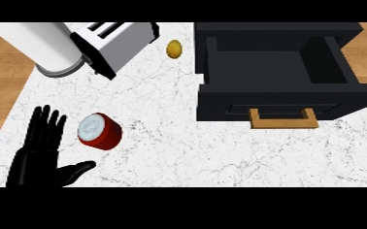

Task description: Pick up the can, place it into the drawer and close the drawer

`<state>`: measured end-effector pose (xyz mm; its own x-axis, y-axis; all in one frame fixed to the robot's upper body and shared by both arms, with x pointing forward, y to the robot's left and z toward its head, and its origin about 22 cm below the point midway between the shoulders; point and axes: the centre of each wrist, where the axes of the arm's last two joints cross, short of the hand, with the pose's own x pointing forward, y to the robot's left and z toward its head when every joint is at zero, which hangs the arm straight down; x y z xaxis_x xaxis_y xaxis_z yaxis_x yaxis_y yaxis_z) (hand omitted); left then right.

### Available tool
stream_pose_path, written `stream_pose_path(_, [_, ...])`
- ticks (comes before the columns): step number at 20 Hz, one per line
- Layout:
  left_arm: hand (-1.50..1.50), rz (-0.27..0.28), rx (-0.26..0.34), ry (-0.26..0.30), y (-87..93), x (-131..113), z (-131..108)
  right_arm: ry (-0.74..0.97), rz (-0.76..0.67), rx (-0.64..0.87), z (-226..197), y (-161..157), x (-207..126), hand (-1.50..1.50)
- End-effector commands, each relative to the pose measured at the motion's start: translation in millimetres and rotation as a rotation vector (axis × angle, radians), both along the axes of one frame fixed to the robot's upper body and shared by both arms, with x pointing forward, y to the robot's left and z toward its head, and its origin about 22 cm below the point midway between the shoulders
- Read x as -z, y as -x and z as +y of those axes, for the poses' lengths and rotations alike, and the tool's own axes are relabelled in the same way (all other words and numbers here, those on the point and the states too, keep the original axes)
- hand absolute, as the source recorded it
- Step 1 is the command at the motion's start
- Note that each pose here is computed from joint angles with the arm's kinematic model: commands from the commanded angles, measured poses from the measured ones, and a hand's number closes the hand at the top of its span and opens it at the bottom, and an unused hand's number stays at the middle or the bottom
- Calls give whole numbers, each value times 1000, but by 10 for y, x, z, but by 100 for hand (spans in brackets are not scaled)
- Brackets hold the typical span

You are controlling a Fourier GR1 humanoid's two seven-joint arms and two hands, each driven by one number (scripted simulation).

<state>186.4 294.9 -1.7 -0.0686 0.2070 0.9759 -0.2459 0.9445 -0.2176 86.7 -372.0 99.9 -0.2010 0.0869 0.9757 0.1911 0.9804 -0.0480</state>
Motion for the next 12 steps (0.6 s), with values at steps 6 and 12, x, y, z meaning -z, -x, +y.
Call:
stream_pose_path(6, [-150,24,-63,-17,-21,609,75,12,1,-15,-109,67,14,-150])
stream_pose_path(12, [-150,59,-78,-11,107,761,244,-9,1,-12,-17,56,-25,-150])
